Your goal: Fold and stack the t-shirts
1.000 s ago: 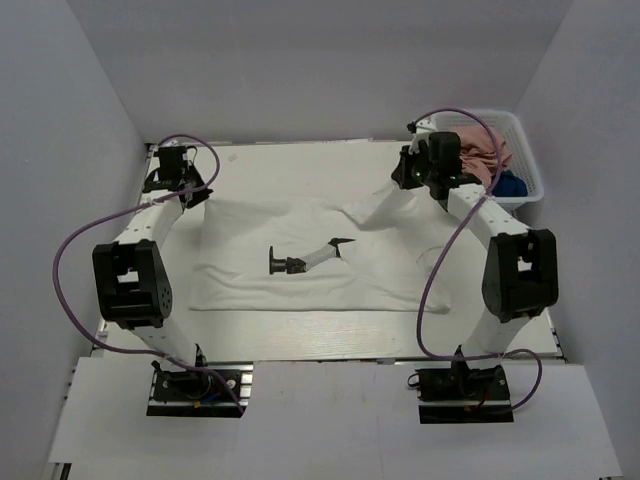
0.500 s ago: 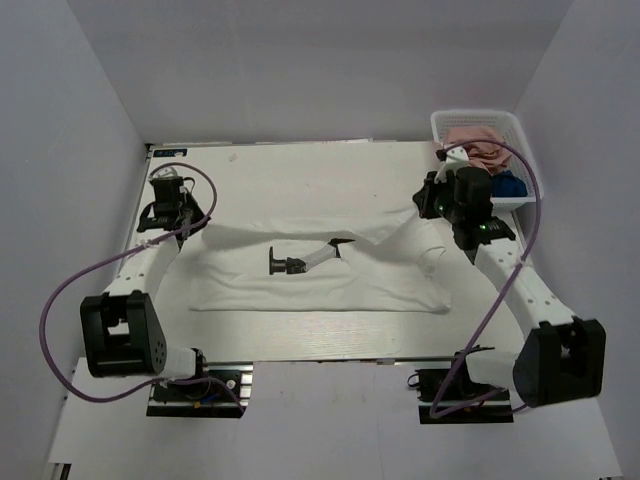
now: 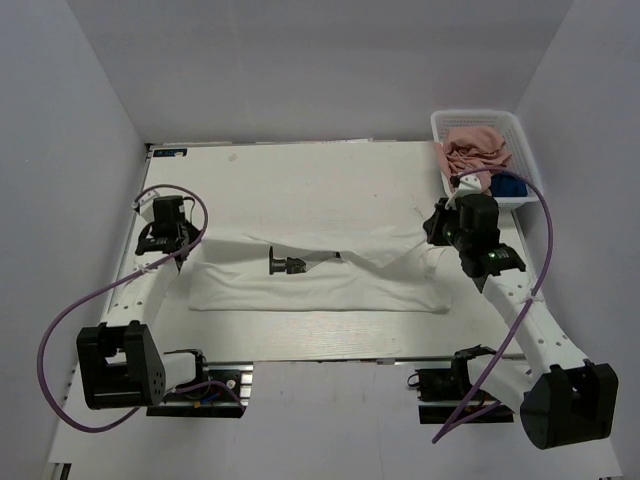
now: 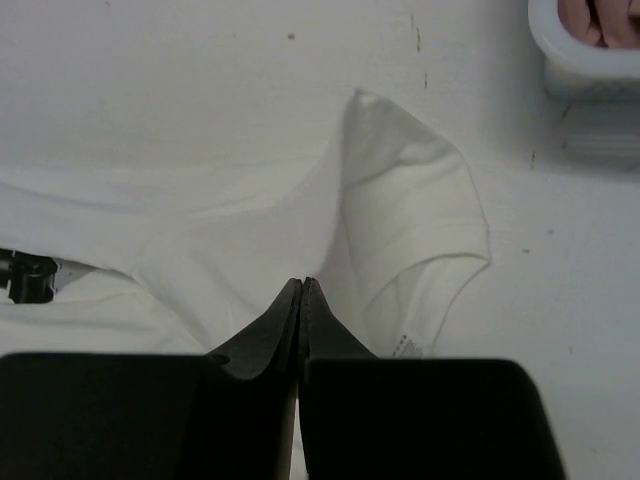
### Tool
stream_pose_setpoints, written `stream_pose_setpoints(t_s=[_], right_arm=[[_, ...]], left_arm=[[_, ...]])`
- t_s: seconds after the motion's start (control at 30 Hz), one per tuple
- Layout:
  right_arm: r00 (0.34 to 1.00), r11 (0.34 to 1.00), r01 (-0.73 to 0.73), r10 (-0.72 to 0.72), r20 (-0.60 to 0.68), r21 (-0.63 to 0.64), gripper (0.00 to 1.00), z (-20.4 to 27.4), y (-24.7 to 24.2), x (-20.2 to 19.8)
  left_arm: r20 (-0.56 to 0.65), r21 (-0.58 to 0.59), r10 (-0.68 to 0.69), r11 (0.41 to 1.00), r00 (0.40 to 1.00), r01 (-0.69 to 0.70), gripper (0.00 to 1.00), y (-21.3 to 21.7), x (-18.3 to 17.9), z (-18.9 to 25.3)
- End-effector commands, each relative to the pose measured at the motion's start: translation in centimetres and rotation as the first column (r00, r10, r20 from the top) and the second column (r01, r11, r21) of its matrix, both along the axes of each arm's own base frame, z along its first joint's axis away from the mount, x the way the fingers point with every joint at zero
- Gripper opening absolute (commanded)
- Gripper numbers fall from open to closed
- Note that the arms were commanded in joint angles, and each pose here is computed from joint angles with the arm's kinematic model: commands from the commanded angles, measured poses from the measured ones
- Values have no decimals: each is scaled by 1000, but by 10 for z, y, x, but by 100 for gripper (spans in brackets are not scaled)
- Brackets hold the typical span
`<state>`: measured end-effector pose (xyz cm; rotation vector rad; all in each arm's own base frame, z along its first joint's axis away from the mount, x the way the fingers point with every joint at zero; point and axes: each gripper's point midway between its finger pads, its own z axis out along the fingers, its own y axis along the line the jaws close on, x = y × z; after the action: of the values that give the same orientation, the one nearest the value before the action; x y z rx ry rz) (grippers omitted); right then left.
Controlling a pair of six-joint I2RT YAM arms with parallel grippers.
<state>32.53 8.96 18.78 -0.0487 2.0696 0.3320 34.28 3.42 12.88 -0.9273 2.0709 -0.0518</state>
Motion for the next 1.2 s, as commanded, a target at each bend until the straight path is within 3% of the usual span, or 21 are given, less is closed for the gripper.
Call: stream_pose_setpoints(t_s=[0.0, 0.3, 0.37, 0.4, 0.5, 0.57, 0.6, 0.63, 0.7, 0.8, 0.9, 0.93, 1.03, 1.17], right_arm=[[995, 997, 75, -75, -61, -6, 0, -15, -13, -16], [947, 973, 226, -230, -224, -45, 0, -77, -37, -47], [919, 960, 272, -282, -277, -74, 0, -93, -43, -55], [909, 956, 281, -294, -294, -87, 0, -99, -46, -57], [861, 946, 295, -325, -391, -135, 2, -127, -50, -72], [846, 946, 292, -324, -423, -140, 2, -131, -48, -74], [827, 944, 290, -330, -454, -158, 0, -135, -50, -81], [820, 943, 292, -334, -465, -161, 0, -136, -50, -82], [803, 950, 260, -313, -507, -175, 17, -138, -48, -90], [745, 937, 266, -348, -569, -224, 0, -139, -52, -103], [725, 945, 239, -325, -607, -221, 0, -145, -51, -119], [730, 949, 236, -316, -606, -211, 23, -145, -50, -118], [799, 956, 247, -294, -524, -160, 24, -118, -43, -96], [916, 986, 166, -156, -369, -4, 49, -78, -16, -54]], left_arm=[[-54, 3, 127, 992, 990, -127, 0, 12, -19, -15], [-193, -45, 231, 969, 954, -244, 2, 11, -54, -60], [-289, -25, 294, 949, 911, -315, 17, 14, -73, -74], [-322, -29, 317, 939, 892, -343, 31, 13, -79, -79], [-410, -4, 360, 918, 838, -396, 56, 14, -86, -82], [-418, -3, 365, 915, 832, -404, 62, 14, -82, -77], [-405, -9, 366, 915, 838, -403, 72, 14, -75, -66], [-395, -13, 366, 915, 843, -403, 77, 14, -70, -60], [-355, -29, 367, 915, 860, -402, 83, 15, -59, -46], [-290, -74, 328, 929, 899, -363, 84, 10, -41, -21], [-206, -119, 245, 955, 947, -273, 98, 2, -20, -4], [-177, -157, 192, 963, 965, -220, 100, -6, -14, 2], [-132, -198, 82, 974, 988, -108, 100, -21, -2, 1], [-168, -257, -10, 966, 986, -34, 100, -42, 1, -19]])
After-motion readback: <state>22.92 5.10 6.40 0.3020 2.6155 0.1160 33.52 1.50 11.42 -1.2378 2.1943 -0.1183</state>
